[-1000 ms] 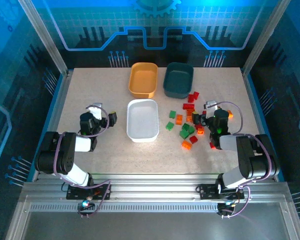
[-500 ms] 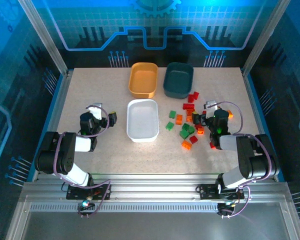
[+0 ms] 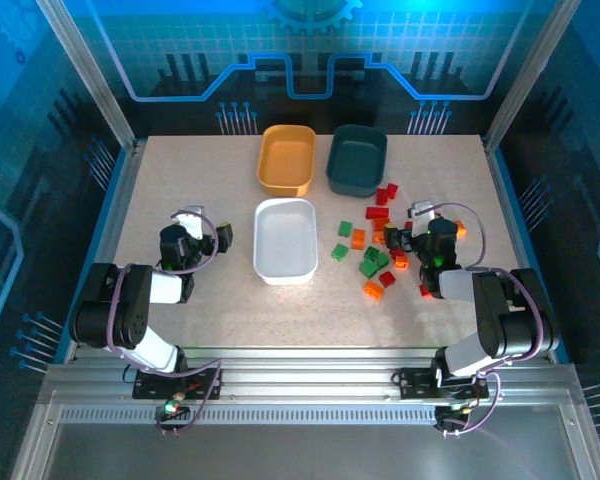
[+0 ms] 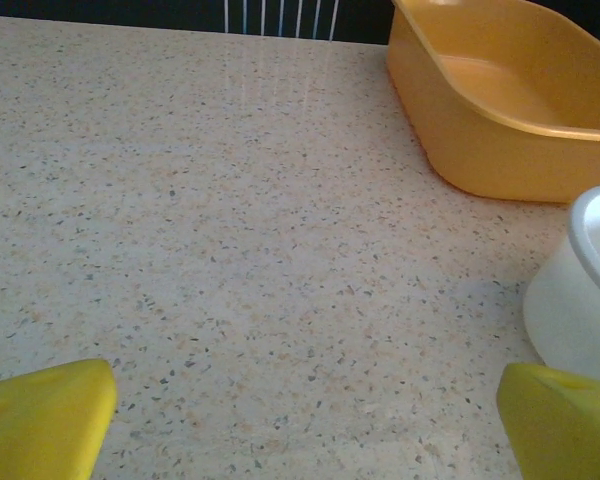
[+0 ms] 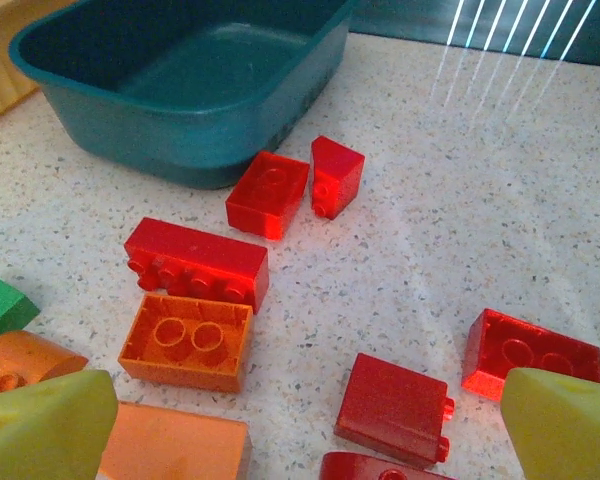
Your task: Sort the legos into containers by color
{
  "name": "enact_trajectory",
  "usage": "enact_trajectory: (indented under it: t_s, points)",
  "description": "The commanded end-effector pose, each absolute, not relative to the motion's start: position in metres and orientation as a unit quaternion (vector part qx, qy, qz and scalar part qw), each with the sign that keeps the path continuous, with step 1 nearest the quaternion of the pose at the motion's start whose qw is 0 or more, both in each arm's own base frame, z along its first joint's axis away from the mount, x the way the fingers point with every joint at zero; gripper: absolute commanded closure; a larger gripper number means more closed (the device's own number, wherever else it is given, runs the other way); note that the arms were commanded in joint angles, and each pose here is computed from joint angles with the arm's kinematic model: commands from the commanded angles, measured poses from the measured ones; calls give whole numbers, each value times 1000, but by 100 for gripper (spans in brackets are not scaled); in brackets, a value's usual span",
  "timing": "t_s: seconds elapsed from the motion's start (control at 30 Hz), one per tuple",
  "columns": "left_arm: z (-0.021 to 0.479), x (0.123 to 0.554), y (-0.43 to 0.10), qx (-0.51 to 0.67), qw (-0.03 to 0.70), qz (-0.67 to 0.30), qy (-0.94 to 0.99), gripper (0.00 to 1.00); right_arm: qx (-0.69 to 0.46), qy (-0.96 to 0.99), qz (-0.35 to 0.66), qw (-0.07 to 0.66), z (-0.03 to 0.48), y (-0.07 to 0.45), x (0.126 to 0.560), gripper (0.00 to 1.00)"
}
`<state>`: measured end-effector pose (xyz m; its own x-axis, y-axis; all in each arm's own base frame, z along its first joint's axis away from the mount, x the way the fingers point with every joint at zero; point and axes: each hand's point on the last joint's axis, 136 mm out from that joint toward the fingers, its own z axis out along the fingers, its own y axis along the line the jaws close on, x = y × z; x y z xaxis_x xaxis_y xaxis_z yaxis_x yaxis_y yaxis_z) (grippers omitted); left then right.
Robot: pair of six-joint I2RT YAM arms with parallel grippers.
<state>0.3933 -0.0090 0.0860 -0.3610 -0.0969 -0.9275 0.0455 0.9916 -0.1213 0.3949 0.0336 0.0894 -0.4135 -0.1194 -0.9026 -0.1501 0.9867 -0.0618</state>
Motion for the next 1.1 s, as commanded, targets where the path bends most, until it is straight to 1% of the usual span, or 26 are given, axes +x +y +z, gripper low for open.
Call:
enact_trajectory:
  t_s: [0.0,0.03,0.1,0.17,0.23,0.27,0.3,0.33,0.37,0.4,0.43,0.47,0.5,0.53,0.57,0.6,0.7,0.77,0.83,0.9,0.97,1.07]
  points:
    - [121,398,-9,-16,576,-42,816,1,-80,851,-15,519,126,40,405,0]
    - [130,394,-12,-12,558,-37,829,1,-55,861,-36,504,141,37,407,0]
    - [175,390,-17,-50,558,-70,825,1,-5,875,-54,480,177,38,402,0]
    - [217,378,-22,-109,546,-122,821,1,-14,881,-59,470,221,58,391,0]
    - [248,361,-20,-184,526,-160,815,1,-15,882,-51,468,253,71,379,0]
    - [258,351,-19,-214,514,-177,811,1,-8,881,-38,472,264,76,376,0]
    - [268,344,-23,-213,514,-191,809,1,27,880,-21,474,267,72,373,0]
    - [275,337,-27,-199,519,-201,807,1,85,878,-2,471,263,63,369,0]
    - [272,332,-25,-216,516,-205,803,1,155,874,1,461,252,47,362,0]
    - [259,325,-14,-274,506,-205,792,1,243,866,-7,437,234,26,351,0]
    - [242,318,-3,-330,494,-207,778,1,282,868,12,409,221,14,345,0]
    - [235,317,0,-349,494,-221,765,1,271,879,55,387,212,18,346,1]
    - [228,317,-3,-347,493,-246,759,1,267,885,90,371,205,22,346,5]
    - [222,314,-5,-345,488,-263,757,1,255,891,91,364,201,24,344,7]
    - [217,312,-6,-351,483,-268,756,1,236,897,88,362,200,29,343,7]
    - [212,311,-7,-351,478,-268,759,4,208,906,85,359,198,35,341,7]
    - [200,305,-6,-350,453,-246,782,12,176,921,73,341,188,45,330,7]
    - [191,301,-9,-351,420,-238,802,15,165,927,83,326,178,51,322,8]
    - [183,301,-24,-321,375,-243,835,25,147,933,101,313,168,63,318,10]
    - [168,300,-39,-289,327,-228,870,26,134,936,109,305,161,71,316,11]
    - [153,300,-58,-237,286,-188,909,26,125,941,110,295,155,76,316,12]
    - [139,306,-92,-180,245,-172,937,26,108,946,113,285,152,85,319,14]
